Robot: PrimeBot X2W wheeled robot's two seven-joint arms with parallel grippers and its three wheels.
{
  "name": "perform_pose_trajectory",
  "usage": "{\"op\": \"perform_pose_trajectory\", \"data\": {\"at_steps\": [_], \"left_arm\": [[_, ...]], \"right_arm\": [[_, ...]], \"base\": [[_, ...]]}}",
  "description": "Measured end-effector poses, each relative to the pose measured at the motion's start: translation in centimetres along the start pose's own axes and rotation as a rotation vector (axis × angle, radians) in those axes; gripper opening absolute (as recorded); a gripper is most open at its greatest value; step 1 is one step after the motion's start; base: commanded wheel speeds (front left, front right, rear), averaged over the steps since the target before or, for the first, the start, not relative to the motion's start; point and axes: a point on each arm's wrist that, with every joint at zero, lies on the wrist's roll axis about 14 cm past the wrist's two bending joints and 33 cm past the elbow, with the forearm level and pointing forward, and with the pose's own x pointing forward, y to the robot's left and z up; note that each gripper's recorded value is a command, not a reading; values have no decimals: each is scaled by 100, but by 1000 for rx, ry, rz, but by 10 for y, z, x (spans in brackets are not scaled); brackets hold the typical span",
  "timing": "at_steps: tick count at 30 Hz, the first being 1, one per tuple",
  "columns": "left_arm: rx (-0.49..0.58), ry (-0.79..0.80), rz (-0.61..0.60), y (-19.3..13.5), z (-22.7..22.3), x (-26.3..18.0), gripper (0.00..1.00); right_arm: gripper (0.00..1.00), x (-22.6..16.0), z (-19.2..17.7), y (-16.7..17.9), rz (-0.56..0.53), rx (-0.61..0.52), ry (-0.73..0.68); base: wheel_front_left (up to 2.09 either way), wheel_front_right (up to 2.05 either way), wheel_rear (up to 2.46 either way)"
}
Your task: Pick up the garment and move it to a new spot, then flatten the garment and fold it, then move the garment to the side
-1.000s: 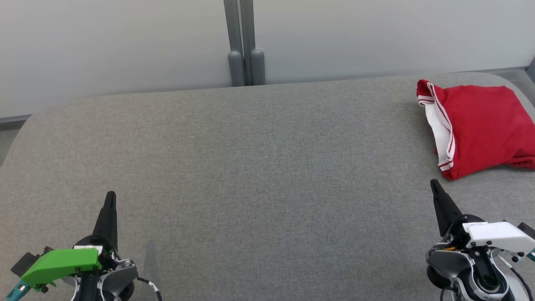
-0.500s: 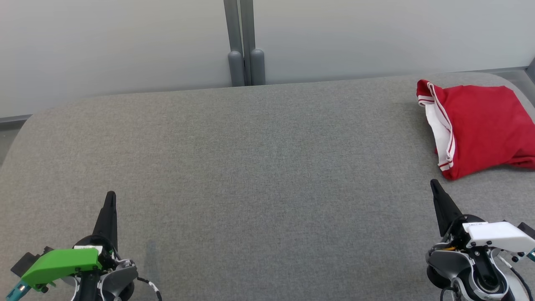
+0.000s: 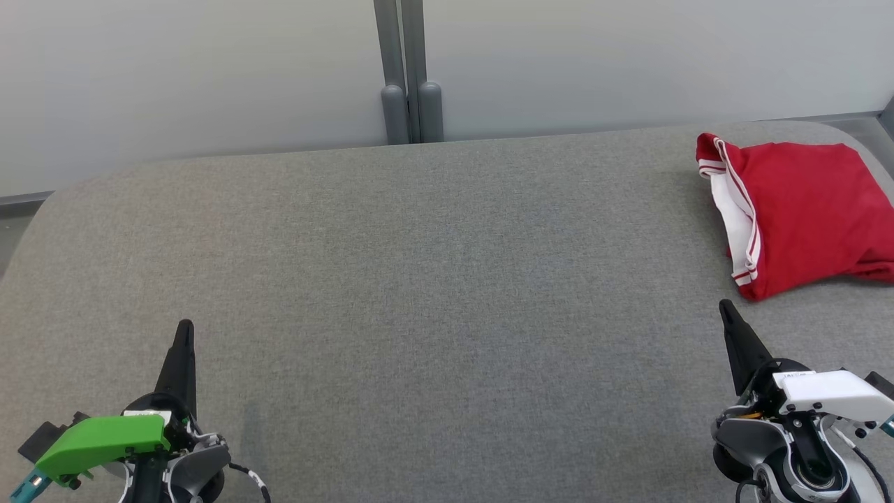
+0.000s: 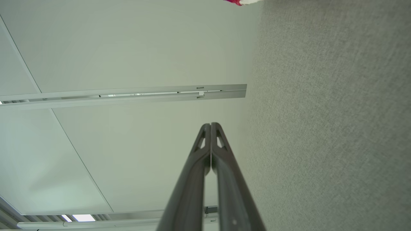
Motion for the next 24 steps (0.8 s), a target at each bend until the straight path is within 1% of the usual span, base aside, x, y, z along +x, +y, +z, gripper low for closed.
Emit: {"op": "perform_pose_trajectory", "data": {"at_steps": [24], "left_arm": [[0, 0, 0, 0, 0, 0, 0]], "right_arm": [[0, 0, 0, 0, 0, 0, 0]], "base": [[0, 0, 0]]}}
